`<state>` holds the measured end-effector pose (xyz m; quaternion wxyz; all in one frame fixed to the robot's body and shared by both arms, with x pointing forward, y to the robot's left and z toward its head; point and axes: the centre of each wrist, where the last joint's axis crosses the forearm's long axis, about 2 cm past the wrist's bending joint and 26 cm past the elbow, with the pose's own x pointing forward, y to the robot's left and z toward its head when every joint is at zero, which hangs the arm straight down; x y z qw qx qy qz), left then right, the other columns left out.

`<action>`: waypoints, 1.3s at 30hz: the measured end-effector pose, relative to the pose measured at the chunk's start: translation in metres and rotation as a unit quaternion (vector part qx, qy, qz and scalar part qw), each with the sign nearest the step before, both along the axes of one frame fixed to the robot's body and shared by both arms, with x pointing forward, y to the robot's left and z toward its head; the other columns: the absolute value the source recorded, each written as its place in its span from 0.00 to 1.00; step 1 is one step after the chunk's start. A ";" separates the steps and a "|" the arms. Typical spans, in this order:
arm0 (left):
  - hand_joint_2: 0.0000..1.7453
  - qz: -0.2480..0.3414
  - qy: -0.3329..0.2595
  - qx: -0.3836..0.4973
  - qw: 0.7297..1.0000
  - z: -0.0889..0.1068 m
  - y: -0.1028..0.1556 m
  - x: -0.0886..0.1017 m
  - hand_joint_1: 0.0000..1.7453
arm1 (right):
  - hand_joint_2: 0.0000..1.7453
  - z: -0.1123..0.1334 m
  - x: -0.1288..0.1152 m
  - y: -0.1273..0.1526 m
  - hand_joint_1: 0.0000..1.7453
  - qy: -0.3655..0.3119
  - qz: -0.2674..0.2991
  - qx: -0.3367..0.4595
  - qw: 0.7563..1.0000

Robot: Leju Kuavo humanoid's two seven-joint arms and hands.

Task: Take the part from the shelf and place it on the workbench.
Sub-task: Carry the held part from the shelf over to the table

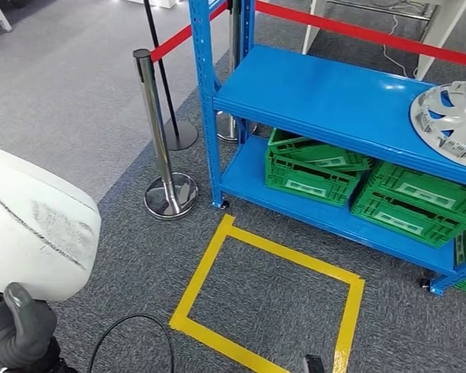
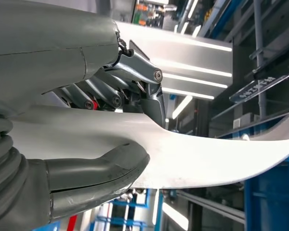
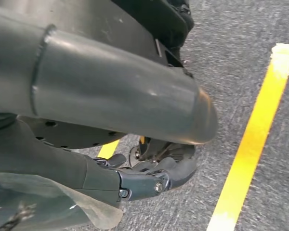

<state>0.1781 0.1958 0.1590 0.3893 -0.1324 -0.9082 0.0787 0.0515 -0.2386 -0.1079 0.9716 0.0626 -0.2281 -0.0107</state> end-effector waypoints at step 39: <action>1.00 0.027 -0.018 0.007 0.999 0.009 -0.005 0.011 1.00 | 0.00 -0.001 -0.008 -0.002 0.00 -0.013 -0.008 0.001 1.000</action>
